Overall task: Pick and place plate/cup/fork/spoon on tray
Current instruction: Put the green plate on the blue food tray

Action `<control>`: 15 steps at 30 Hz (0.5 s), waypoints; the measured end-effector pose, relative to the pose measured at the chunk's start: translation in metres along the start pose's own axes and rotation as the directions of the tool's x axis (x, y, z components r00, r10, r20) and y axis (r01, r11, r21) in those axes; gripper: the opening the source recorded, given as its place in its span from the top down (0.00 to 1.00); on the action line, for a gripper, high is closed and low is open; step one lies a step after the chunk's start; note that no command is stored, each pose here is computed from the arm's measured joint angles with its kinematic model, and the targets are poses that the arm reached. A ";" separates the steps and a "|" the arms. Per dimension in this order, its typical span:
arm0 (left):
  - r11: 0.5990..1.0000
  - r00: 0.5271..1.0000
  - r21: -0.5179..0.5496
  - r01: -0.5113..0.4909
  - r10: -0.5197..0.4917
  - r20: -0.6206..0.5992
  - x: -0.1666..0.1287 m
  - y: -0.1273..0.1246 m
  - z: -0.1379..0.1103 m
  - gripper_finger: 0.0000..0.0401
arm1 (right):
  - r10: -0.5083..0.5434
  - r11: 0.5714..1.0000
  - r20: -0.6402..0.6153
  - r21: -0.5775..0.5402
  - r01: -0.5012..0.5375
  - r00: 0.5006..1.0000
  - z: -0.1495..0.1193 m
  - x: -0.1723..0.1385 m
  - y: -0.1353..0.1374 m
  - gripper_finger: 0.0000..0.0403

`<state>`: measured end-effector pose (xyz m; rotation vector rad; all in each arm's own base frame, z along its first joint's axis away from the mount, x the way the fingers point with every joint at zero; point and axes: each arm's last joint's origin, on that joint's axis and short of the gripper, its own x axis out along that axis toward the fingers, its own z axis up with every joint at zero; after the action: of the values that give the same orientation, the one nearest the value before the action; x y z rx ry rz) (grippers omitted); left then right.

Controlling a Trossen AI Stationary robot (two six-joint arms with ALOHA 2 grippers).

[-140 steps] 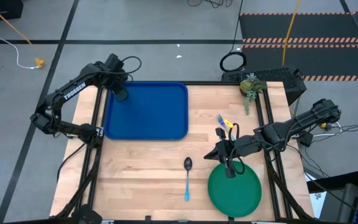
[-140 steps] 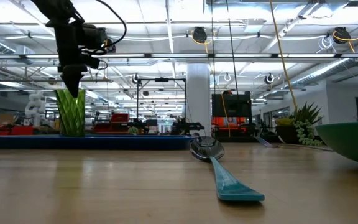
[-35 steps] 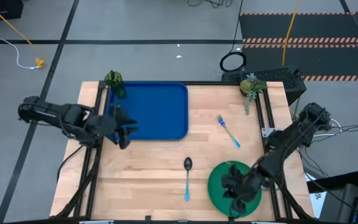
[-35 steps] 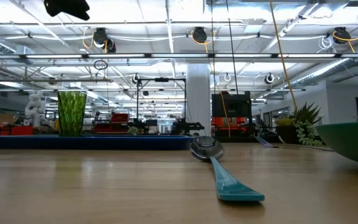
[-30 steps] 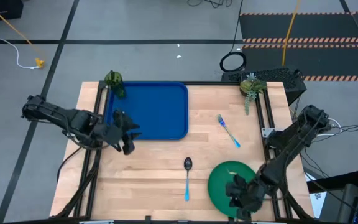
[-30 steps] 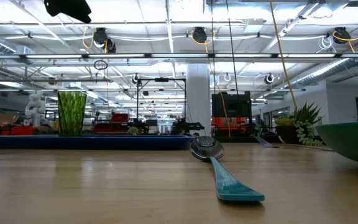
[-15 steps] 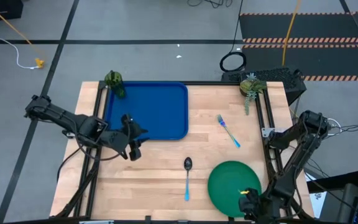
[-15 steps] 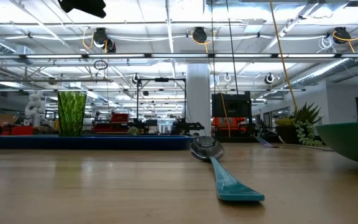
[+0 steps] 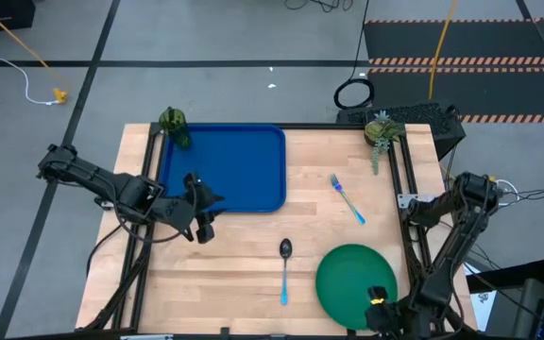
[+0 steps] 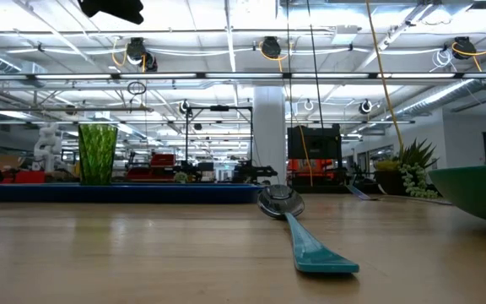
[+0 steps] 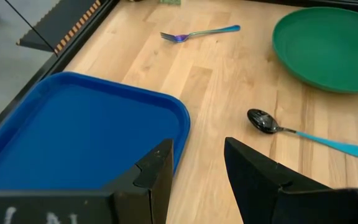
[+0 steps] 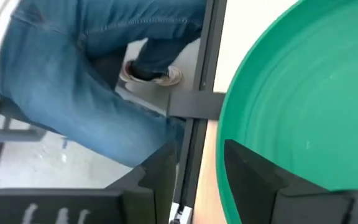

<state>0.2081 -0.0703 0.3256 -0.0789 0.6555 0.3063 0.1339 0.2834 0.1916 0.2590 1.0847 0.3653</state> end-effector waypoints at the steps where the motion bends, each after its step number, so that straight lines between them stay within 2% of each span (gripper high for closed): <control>1: 1.000 1.000 -0.004 0.000 0.000 0.000 0.000 0.000 0.000 0.63 | -0.008 1.000 -0.008 -0.002 0.008 1.000 -0.001 0.003 0.000 0.68; 9: 1.000 1.000 -0.013 0.000 0.000 0.000 0.000 0.000 0.000 0.63 | -0.052 0.997 -0.062 -0.063 0.048 0.997 -0.010 0.025 -0.004 0.68; 15: 1.000 1.000 -0.014 0.000 0.000 0.002 0.000 0.000 0.000 0.63 | -0.109 0.991 -0.071 -0.091 0.103 0.991 -0.012 0.026 -0.009 0.73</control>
<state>0.2083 -0.0702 0.3258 -0.0923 0.6515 0.3107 0.1356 0.2865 0.1619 0.1100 1.1497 0.3284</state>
